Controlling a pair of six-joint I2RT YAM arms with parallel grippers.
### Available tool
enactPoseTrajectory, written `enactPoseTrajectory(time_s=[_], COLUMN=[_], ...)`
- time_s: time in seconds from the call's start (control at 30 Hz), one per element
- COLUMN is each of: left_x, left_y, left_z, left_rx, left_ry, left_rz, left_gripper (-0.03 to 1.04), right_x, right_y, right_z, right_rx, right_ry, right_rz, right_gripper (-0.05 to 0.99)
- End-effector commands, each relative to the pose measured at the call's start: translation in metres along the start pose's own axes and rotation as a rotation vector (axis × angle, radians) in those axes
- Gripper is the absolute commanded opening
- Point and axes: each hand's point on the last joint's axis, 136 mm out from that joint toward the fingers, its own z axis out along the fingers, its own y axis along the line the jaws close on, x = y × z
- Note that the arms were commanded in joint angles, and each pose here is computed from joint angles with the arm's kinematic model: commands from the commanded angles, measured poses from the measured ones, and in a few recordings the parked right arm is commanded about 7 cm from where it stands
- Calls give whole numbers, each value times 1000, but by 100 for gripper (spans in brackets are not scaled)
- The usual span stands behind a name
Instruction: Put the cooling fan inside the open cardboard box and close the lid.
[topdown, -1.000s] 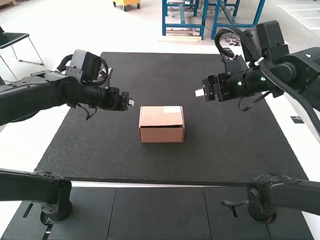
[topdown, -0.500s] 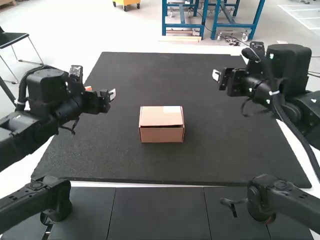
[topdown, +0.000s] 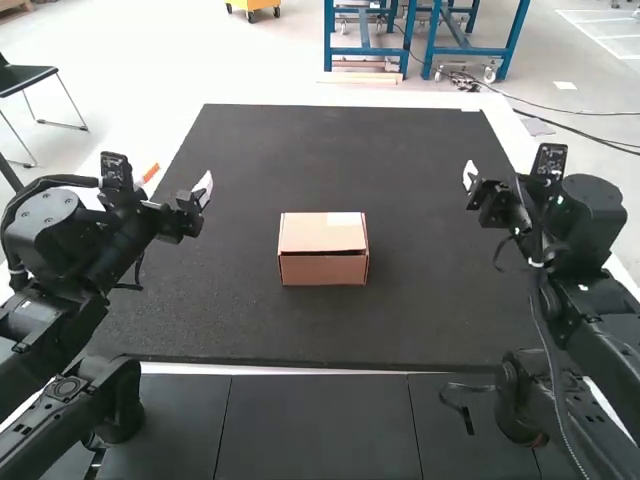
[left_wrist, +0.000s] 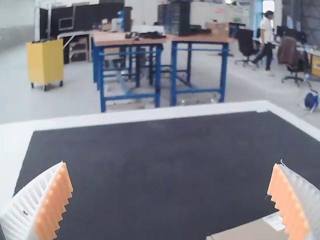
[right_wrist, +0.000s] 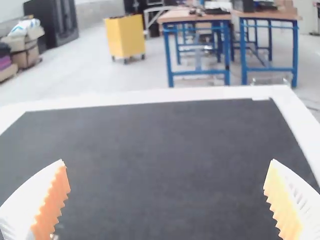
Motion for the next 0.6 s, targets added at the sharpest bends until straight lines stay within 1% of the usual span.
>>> enactPoseTrajectory(time_s=[0.0,0.1,0.17,0.23,0.27,0.3,0.4,0.5,0.57], left_x=[-2,-19,-30,-35,-37,-36,-32,-21,-10], left_y=[-7,-12,-15,-10,-12,-12,-7,-6,0], left_z=[-7,-18,-28,-33,-36,-37,-35,-33,-30], left_rx=[43,70,93,72,82,86,60,73,52], left_ry=[-47,-135,-192,-233,-256,-263,-267,-252,-240], left_rz=[45,51,66,83,88,93,116,107,111], left_gripper=[92,92,92,92,92,92,92,93,93], right_x=[5,19,15,16,19,22,26,27,30], right_y=[5,17,21,22,23,23,23,23,22], right_z=[-5,-15,-20,-23,-24,-26,-31,-37,-36], right_rx=[-52,-97,-116,-122,-127,-129,-131,-134,-132], right_ry=[-30,-63,-99,-117,-118,-124,-158,-184,-169], right_rz=[9,12,16,5,5,7,10,8,20], right_gripper=[89,89,90,90,90,90,90,90,90])
